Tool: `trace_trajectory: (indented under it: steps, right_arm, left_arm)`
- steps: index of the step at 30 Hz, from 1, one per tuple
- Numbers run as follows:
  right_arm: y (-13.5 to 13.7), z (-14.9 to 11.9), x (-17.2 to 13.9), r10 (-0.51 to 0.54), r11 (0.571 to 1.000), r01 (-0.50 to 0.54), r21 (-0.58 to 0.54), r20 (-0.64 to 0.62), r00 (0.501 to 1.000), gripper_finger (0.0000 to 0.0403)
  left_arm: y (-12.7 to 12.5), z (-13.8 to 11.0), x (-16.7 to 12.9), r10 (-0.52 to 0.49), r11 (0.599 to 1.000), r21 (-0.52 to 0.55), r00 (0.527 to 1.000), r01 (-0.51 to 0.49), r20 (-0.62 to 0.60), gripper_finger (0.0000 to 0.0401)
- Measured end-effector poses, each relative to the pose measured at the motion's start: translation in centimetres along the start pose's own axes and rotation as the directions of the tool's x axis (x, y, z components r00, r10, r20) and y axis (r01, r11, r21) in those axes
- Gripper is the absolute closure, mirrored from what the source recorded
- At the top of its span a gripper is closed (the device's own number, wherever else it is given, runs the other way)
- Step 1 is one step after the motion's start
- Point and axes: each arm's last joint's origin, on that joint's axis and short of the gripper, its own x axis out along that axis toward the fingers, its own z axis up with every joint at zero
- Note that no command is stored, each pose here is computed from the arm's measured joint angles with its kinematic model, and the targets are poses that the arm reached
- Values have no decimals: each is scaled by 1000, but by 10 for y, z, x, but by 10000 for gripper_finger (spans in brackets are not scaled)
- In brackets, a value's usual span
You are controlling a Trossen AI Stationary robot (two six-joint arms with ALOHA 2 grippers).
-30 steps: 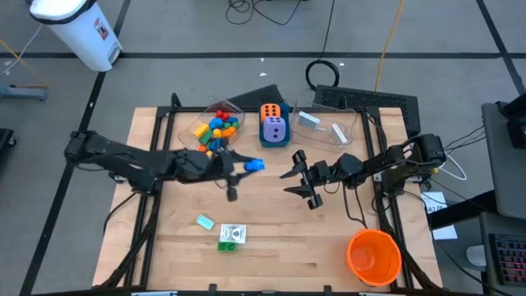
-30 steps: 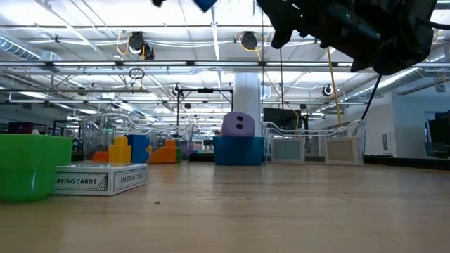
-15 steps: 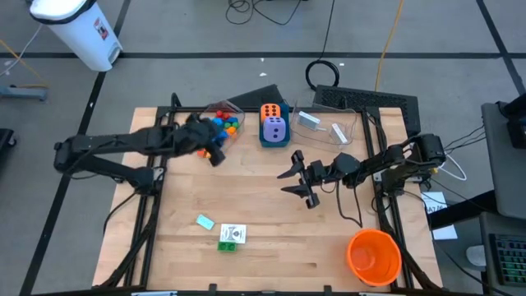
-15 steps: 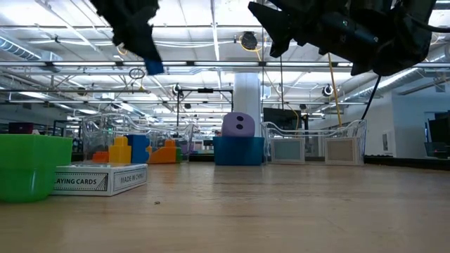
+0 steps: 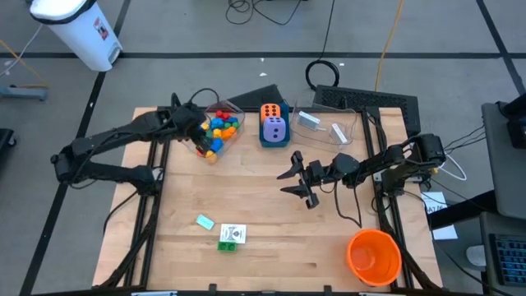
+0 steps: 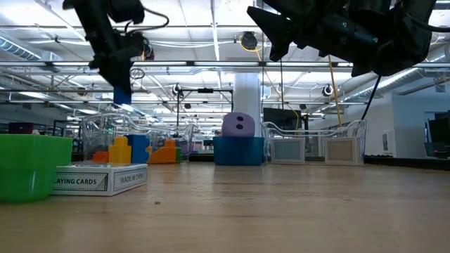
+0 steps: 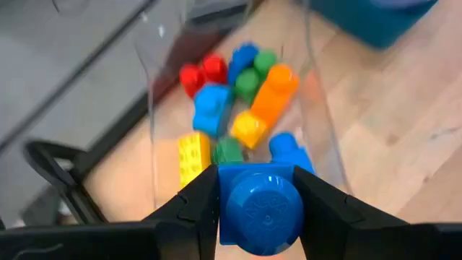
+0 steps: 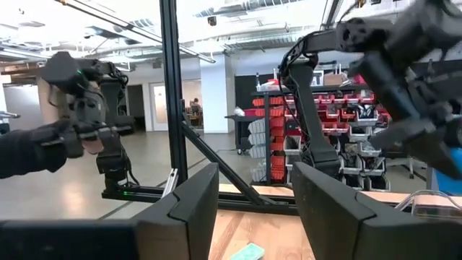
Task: Pick & Place Toys
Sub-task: Put the blue game piece into the left transparent bin, then put the light blue game piece into the left transparent bin
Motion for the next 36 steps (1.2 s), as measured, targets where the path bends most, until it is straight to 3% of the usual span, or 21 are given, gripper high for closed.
trace_trajectory:
  steps: [5,12,17,22,28,36]
  right_arm:
    - [0,0,0,0,1000,0,0,0,1000,233]
    - [0,0,0,-1,1000,1,1,-3,1000,238]
    - [0,0,0,-1,1000,1,-1,-3,1000,238]
    - [0,0,0,-2,1000,2,-6,-3,1000,238]
    - [0,0,0,-3,1000,3,-7,-3,1000,238]
    - [-1,0,0,-28,1000,28,-7,0,1000,238]
  left_arm:
    - [13,-17,26,-23,999,-49,997,19,-74,267]
    - [28,-47,61,-53,993,-115,990,38,-130,237]
    - [38,-59,76,-73,986,-157,991,55,-111,262]
    - [46,-68,83,-94,979,-192,989,70,-118,266]
    - [49,-74,86,-112,976,-200,985,84,-131,227]
    - [49,-71,87,-110,975,-204,989,87,-103,219]
